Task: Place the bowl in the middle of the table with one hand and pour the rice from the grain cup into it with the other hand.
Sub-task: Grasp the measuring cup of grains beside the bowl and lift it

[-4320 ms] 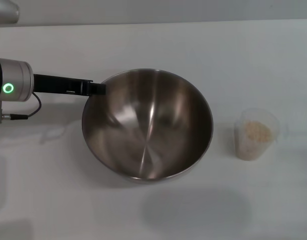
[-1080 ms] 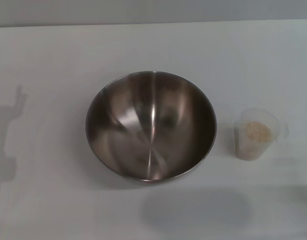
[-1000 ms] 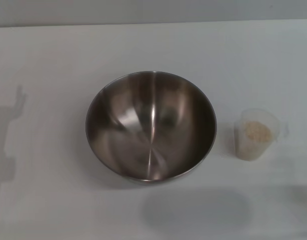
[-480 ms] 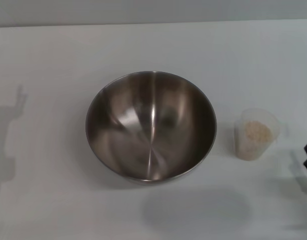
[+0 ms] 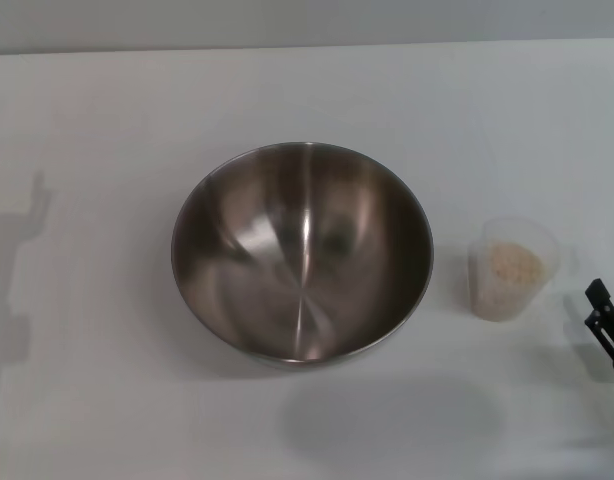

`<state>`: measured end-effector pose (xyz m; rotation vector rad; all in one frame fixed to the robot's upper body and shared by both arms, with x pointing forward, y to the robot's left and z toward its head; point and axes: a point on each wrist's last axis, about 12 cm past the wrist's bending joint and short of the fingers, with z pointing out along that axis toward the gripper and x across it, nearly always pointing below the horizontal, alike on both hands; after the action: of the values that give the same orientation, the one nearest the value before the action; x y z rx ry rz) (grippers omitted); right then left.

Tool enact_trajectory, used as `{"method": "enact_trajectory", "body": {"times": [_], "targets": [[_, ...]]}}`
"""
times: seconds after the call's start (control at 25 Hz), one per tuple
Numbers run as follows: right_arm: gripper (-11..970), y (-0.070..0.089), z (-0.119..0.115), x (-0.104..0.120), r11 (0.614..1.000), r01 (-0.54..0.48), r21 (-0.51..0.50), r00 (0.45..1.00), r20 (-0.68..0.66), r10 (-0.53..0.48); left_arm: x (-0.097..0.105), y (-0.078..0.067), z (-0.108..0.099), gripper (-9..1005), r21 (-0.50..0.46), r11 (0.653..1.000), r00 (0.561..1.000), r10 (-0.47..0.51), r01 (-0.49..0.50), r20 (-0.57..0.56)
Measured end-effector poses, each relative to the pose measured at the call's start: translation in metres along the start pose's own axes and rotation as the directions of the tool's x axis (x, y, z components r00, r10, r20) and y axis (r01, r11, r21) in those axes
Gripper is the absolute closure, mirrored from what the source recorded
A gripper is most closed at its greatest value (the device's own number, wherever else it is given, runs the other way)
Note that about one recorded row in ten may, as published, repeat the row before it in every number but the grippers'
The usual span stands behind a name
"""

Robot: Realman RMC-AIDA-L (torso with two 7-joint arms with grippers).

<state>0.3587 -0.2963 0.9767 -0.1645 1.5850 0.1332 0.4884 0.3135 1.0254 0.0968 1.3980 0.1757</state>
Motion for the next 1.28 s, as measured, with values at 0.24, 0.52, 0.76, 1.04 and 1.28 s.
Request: {"method": "enact_trajectory", "body": {"times": [0.24,0.52,0.76,1.04,1.28], "targets": [[171,0.001,0.007,0.003,1.0,0.0,-0.011,1.0,-0.031,-0.001,0.0,0.0,0.0,178,0.0,1.0,1.0,0.0,0.0,0.0],[171,0.001,0.014,0.006,1.0,0.003,-0.021,0.998,-0.055,-0.005,0.0,0.0,-0.001,178,-0.001,1.0,1.0,0.0,0.0,-0.001],[172,0.001,0.016,0.005,1.0,0.005,-0.024,0.999,-0.052,-0.006,-0.001,0.0,-0.002,178,-0.004,1.0,1.0,-0.002,0.002,0.005],[173,0.001,0.022,0.006,0.999,0.007,-0.035,0.998,-0.062,-0.01,0.0,0.0,-0.003,178,-0.001,1.0,1.0,-0.002,0.002,0.003],[173,0.002,0.027,0.006,0.999,0.01,-0.042,0.998,-0.069,-0.012,0.0,0.0,-0.005,178,-0.001,1.0,1.0,-0.002,0.002,0.004]]}}
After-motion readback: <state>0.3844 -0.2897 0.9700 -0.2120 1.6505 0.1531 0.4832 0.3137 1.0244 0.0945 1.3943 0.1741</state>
